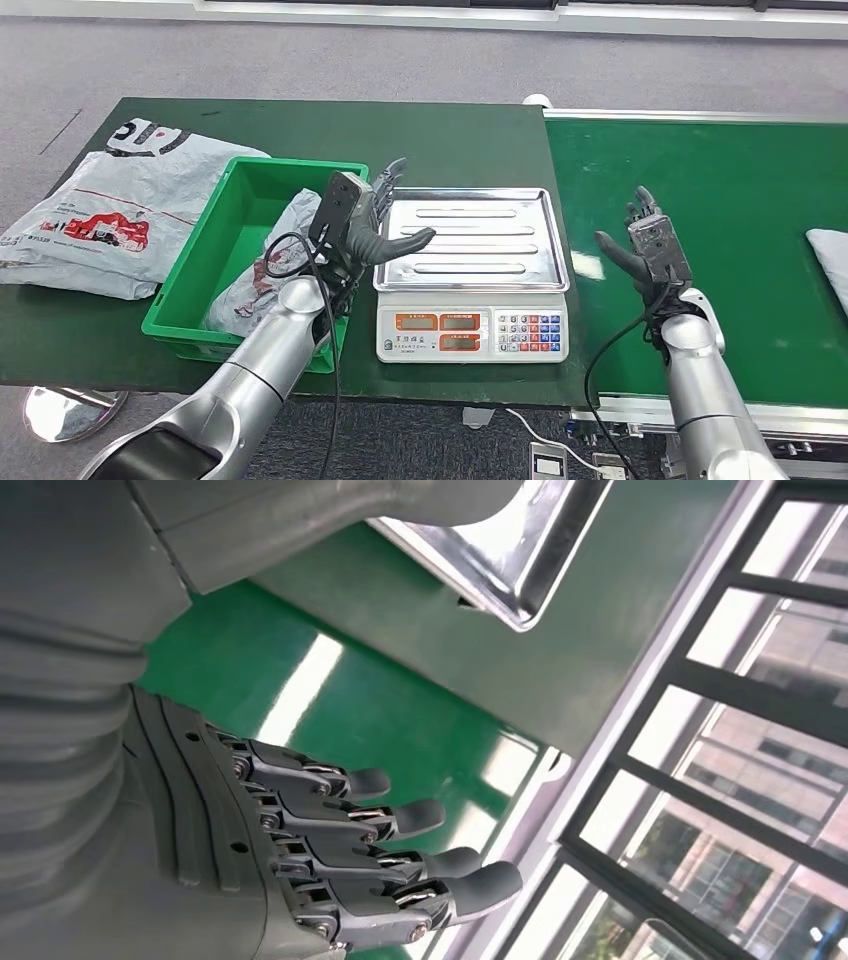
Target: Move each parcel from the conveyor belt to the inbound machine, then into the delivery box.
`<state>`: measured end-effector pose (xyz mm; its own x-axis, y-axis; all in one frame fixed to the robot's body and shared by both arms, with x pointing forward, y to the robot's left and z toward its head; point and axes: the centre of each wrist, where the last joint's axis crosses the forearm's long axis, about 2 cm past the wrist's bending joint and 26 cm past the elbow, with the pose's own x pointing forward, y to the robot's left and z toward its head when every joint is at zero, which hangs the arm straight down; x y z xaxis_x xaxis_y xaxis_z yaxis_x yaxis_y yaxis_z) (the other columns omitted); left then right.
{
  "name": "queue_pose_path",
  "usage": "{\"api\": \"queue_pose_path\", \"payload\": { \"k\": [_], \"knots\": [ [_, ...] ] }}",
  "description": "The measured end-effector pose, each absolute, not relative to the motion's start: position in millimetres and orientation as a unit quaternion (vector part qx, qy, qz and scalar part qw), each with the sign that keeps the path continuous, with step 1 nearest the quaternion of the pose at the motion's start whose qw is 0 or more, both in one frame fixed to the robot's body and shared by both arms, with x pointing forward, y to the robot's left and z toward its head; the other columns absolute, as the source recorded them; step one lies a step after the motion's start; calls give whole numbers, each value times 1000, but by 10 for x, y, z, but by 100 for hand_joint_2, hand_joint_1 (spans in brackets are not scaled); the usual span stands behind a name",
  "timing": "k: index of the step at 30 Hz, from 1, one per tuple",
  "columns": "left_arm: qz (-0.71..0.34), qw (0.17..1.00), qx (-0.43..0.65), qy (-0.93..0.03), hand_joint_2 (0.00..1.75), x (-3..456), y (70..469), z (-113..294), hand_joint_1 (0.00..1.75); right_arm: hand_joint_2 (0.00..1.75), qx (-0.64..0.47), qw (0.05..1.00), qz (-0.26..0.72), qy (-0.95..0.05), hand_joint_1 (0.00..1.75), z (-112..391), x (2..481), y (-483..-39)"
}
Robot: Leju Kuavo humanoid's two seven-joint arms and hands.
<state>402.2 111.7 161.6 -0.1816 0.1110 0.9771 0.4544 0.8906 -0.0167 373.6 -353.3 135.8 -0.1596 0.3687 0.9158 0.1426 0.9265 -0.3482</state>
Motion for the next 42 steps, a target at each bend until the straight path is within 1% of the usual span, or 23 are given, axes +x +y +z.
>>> {"api": "queue_pose_path", "payload": {
  "k": [9,16,19,23,31,42],
  "knots": [
    [-141,615,-186,-753,175,4023,1120,1602,0,175,-168,614,101,-765,0,1402,3715,-3458],
    [-152,613,-180,-754,175,4088,1107,1705,0,175,-195,612,115,-758,0,1471,3769,-3260],
    [-157,613,-176,-754,175,4130,1079,1790,0,175,-209,607,119,-758,0,1594,3861,-3185],
    [-155,612,-160,-759,175,4197,1054,1931,0,175,-221,609,135,-750,0,1842,4098,-3075],
    [-165,617,-140,-756,175,4260,1011,2106,0,175,-251,620,185,-720,0,2199,4428,-2750],
    [-174,610,-126,-763,175,4273,945,2202,0,175,-345,600,212,-691,0,2271,4521,-2750]
  ]
}}
